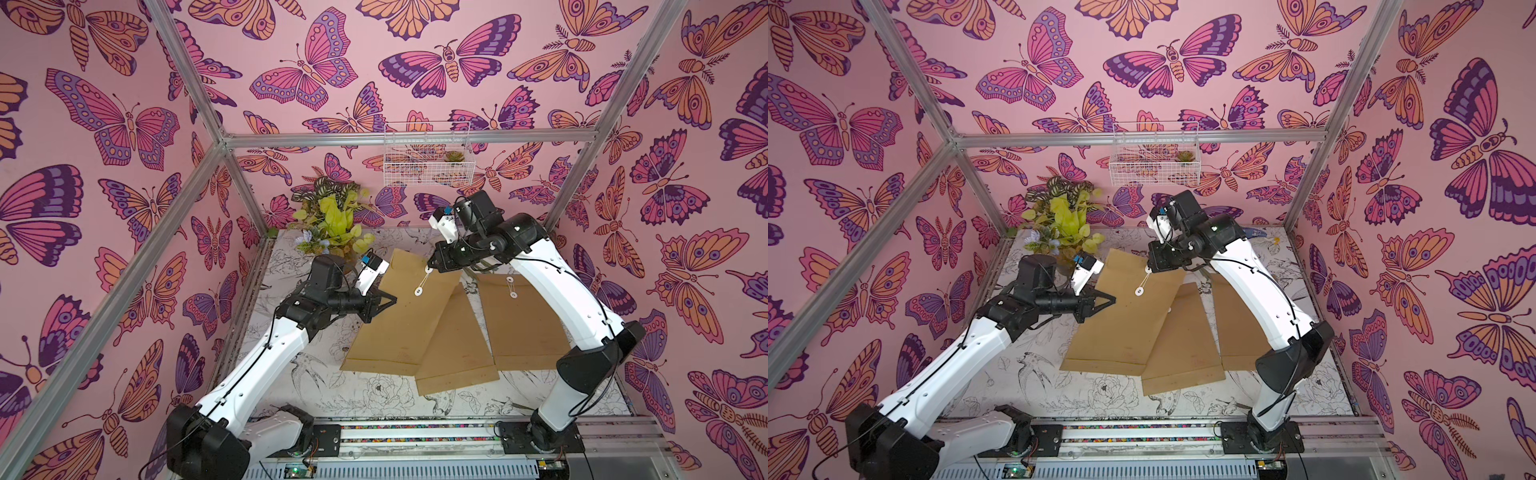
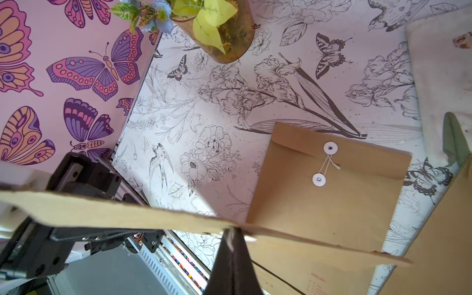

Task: Close the mouth of the file bag
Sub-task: Close the file bag.

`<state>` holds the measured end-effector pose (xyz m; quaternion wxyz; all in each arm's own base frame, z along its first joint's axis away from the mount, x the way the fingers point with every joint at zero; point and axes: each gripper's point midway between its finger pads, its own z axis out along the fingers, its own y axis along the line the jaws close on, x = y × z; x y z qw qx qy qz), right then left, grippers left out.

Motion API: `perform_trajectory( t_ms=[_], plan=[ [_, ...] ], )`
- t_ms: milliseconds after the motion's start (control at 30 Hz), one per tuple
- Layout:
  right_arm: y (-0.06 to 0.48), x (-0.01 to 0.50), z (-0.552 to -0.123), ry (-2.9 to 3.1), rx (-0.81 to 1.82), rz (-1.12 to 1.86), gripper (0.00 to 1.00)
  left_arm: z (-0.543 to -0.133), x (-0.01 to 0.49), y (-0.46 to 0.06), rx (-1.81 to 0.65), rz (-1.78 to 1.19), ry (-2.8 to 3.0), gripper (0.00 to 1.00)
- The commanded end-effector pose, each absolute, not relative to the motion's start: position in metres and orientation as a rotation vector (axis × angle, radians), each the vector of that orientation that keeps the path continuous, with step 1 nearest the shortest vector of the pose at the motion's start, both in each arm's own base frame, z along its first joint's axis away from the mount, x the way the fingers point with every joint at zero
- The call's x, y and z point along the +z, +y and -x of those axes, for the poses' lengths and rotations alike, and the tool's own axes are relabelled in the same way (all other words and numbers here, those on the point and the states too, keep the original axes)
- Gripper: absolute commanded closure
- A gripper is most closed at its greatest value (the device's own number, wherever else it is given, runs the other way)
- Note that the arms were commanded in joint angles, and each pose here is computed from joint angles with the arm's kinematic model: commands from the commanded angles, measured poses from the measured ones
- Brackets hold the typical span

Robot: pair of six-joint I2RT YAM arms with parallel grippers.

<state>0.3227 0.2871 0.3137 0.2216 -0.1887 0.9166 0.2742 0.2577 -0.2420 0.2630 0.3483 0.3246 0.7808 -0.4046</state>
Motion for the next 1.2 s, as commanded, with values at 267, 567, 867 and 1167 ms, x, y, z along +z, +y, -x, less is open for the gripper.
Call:
perform_trajectory(
  t_ms=[267, 567, 867, 1167],
  plan=[
    [0.320, 0.311, -0.305, 2.520, 0.892, 0.585, 1.00, -0.257, 0.261, -0.244, -1.038, -0.842, 2.049, 1.00],
    [0.336, 0.288, -0.302, 2.523, 1.019, 0.515, 1.00, -0.263, 0.273, -0.239, -1.002, -0.776, 2.018, 1.00],
    [0.373, 0.258, -0.290, 2.526, 1.100, 0.504, 1.00, -0.290, 0.288, -0.218, -0.945, -0.592, 2.026, 1.00],
    [0.368, 0.261, -0.265, 2.474, 1.182, 0.504, 0.57, -0.309, 0.303, -0.194, -0.883, -0.488, 2.005, 1.00]
  ],
)
